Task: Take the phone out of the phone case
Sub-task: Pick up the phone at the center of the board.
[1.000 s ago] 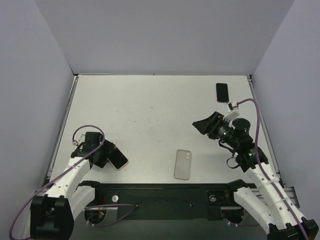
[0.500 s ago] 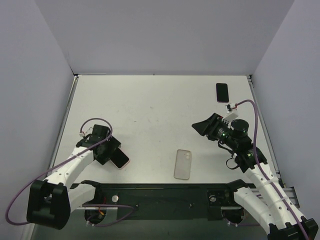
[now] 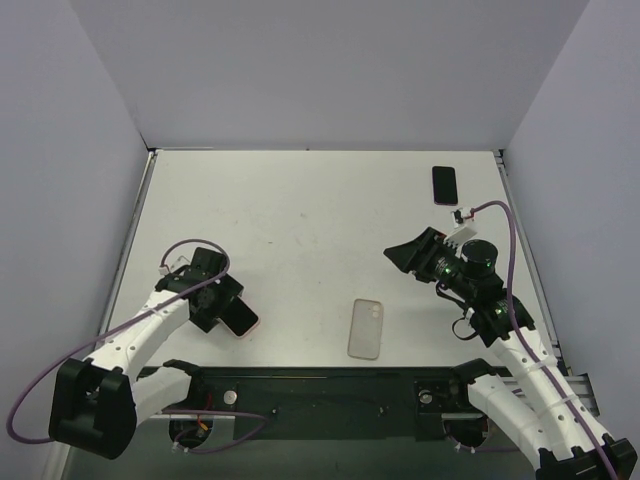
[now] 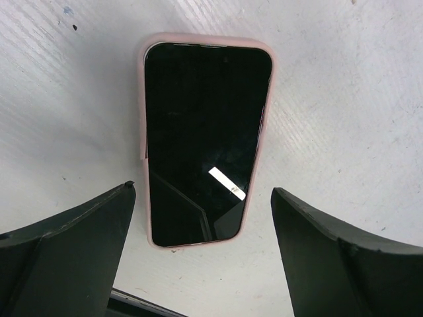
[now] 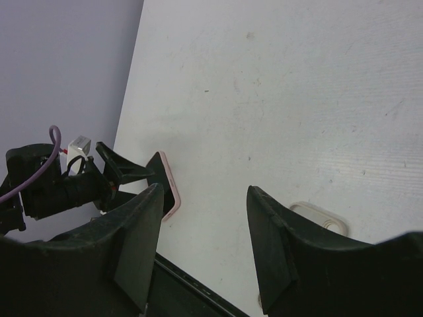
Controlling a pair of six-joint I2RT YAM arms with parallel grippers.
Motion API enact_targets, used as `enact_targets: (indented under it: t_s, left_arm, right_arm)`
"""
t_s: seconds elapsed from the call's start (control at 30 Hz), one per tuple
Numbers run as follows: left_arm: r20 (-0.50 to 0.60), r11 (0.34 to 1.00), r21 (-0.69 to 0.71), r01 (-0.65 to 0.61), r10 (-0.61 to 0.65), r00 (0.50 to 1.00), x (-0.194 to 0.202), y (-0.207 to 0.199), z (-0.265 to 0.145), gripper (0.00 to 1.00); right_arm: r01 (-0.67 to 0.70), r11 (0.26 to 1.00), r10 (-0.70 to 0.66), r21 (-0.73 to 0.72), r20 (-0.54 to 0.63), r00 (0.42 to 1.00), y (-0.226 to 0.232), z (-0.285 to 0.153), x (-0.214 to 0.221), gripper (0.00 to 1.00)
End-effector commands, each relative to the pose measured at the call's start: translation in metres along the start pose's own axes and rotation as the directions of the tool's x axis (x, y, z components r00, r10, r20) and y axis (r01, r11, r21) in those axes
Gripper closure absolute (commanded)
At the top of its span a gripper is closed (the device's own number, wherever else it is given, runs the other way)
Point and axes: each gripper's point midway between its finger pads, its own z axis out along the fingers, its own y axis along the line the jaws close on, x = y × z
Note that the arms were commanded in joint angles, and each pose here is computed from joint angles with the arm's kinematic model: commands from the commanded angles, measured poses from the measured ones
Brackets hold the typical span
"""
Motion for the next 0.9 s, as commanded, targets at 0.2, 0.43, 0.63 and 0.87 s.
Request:
enact_targets:
  t_s: [0.2,0.43,0.63,0.87]
  left_arm:
    - [-0.024,0.995,-0.096,-0.028,0.025,0.999,0.002,0.002,0.012,0.04]
    - [-0.023,0.998,-0.062,-0.004,0.003,1.000,0.005,-0.004,0.019,0.04]
    - [-0.020,1.000,-0.012,-0.002,0.002,1.000,0.004,-0.010,0.015,0.04]
    - [-0.009,0.999,0.049,0.002,-0.002,1.000,0.003,-0.021,0.016,0.05]
  right_arm:
    - [0.042,0.999,-0.042,-0.013,0.023,0.999,0.005,-0.003,-0.006,0.52]
    - [0.044,0.999,-0.044,-0.004,0.023,0.999,0.001,-0.004,-0.003,0.51]
    - [0.053,0.999,-0.053,0.001,0.021,0.998,0.001,-0.004,-0.004,0.52]
    - [0.055,0.998,-0.055,-0.005,0.014,0.998,0.001,-0.003,-0.001,0.52]
